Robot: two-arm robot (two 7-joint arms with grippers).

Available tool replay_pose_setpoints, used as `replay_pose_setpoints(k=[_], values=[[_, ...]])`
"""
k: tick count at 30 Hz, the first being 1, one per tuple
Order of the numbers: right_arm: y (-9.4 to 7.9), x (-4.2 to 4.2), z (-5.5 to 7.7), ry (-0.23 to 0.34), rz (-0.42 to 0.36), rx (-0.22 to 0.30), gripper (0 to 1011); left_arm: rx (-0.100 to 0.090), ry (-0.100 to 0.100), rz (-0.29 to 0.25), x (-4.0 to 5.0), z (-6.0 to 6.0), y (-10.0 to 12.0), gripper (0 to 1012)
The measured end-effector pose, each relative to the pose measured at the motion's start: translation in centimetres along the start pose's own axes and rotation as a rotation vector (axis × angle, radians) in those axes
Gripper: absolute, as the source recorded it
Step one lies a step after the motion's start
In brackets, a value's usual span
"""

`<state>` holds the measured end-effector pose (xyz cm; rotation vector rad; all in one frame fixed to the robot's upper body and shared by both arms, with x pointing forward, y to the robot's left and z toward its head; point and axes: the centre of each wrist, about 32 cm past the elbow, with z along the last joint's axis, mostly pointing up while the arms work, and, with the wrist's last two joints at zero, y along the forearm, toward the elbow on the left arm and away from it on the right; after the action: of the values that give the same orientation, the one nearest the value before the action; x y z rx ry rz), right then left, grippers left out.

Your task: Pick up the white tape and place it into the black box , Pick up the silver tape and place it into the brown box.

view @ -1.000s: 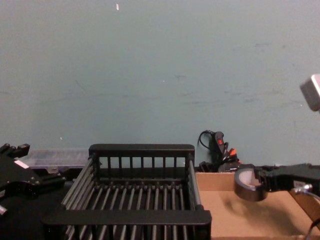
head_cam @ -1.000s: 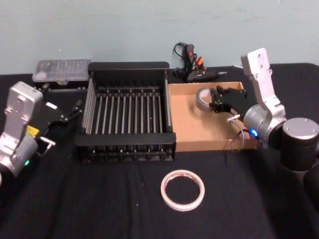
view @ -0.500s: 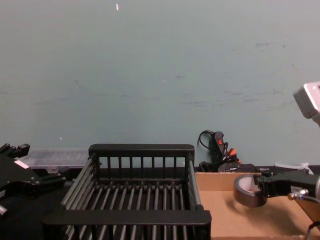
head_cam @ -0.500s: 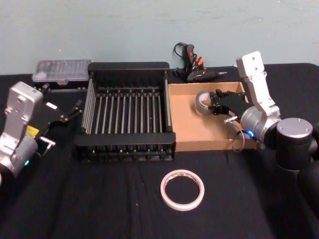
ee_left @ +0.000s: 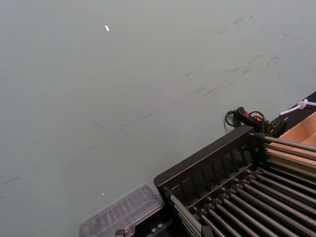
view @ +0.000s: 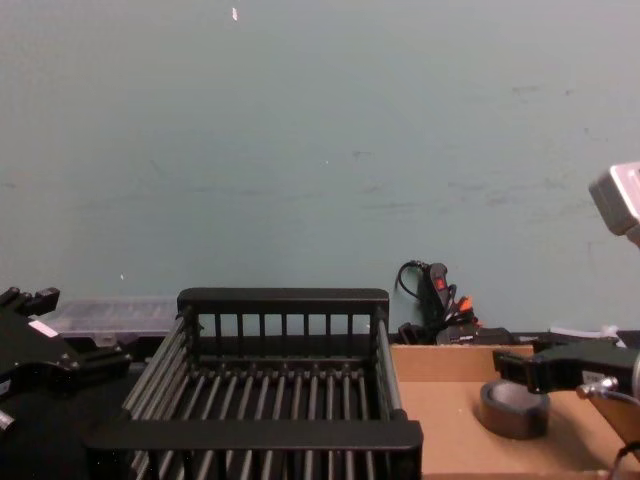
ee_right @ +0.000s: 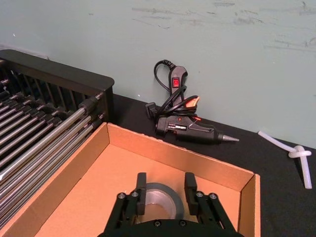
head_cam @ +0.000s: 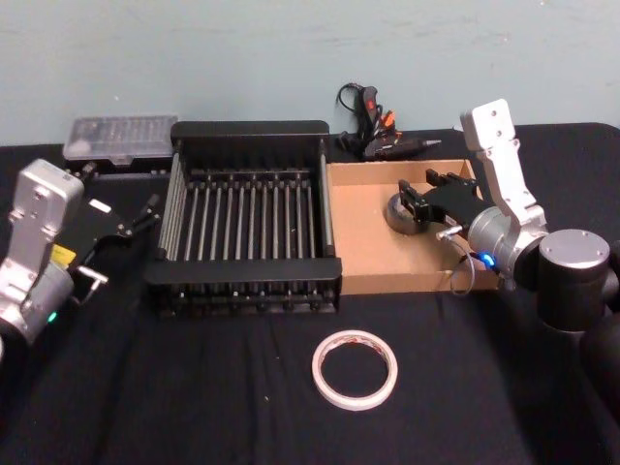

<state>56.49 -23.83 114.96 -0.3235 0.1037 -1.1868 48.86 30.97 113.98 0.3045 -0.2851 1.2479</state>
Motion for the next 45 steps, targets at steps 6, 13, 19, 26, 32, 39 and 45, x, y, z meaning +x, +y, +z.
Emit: replay_pose_setpoints(k=[6,13,19,26,32,39,45], values=[[0.0,0.01,0.0,0.000,0.001,0.000,663,0.000,0.000,0.000,0.00,0.0,0.0,1001],[0.0,0.02,0.0,0.000,0.001,0.000,852,0.000,0.000,0.000,0.00,0.0,0.0,1001],[-0.1,0.02,0.0,0.001,0.002,0.001,1002,0.000,0.000,0.000,0.00,0.0,0.0,1001],[-0.1,0.01,0.0,0.001,0.002,0.001,1002,0.000,0.000,0.000,0.00,0.0,0.0,1001],[-0.1,0.01,0.0,0.001,0.002,0.001,1002,0.000,0.000,0.000,0.00,0.0,0.0,1001],[-0.4,0.14,0.1,0.009,0.006,0.016,1002,0.000,0.000,0.000,0.00,0.0,0.0,1001],[-1.4,0.26,0.5,0.013,0.014,0.041,1002,0.000,0.000,0.000,0.00,0.0,0.0,1001]])
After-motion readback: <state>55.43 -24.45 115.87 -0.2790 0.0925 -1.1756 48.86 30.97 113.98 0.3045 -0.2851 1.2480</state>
